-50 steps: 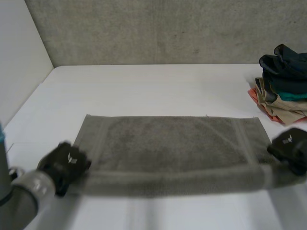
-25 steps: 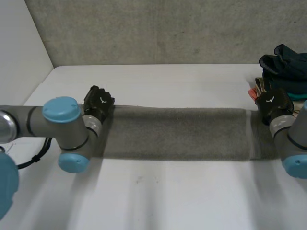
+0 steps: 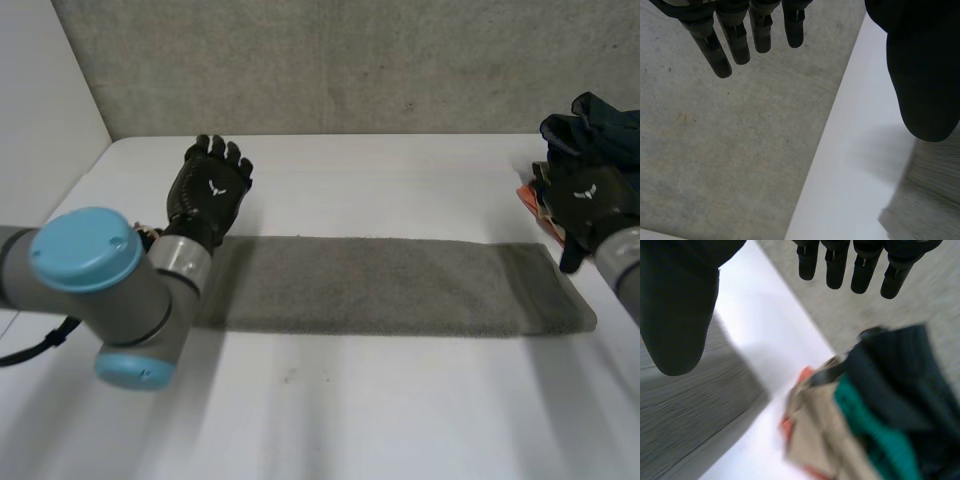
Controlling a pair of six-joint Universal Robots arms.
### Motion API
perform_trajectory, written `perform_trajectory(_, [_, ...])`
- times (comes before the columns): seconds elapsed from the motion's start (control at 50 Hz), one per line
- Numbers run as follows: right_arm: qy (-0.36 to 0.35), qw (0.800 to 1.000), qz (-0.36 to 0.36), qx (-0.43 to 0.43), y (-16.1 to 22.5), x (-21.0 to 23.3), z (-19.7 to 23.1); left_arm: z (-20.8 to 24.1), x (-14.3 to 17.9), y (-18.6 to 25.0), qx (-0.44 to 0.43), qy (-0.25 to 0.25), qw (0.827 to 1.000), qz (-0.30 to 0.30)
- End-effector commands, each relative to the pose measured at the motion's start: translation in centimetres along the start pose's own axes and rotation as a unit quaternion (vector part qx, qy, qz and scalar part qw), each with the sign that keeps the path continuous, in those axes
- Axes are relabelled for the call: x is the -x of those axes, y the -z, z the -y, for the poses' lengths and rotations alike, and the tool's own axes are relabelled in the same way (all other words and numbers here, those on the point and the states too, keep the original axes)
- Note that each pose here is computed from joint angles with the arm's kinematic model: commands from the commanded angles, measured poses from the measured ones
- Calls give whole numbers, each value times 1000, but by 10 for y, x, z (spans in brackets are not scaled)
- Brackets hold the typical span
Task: Fold the laundry.
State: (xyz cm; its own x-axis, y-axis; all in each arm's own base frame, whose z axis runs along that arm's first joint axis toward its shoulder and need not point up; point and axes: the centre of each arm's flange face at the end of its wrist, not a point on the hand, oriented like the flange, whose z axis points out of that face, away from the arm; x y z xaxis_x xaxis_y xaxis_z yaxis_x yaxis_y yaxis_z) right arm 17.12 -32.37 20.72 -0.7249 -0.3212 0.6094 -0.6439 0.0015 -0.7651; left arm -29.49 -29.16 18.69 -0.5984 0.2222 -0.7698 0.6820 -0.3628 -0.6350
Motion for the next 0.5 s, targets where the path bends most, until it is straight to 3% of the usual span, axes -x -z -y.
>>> perform_trajectory(0.02, [-62, 992, 61, 96, 21, -7, -42, -2, 0, 33, 16, 61, 998, -19])
perform_trajectory(0.12, [-74, 991, 70, 83, 19, -1, -56, -3, -3, 39, 24, 139, 990, -28])
perform_trajectory(0.18, [-84, 989, 76, 96, 11, 4, -72, -3, -5, 40, 26, 150, 988, -31])
perform_trajectory(0.34, [-88, 986, 89, 114, -2, 16, -94, -5, -7, 40, 29, 151, 987, -35])
perform_trajectory(0.5, [-65, 990, -21, 123, -17, -24, -114, -4, -6, 41, 29, 151, 988, -32])
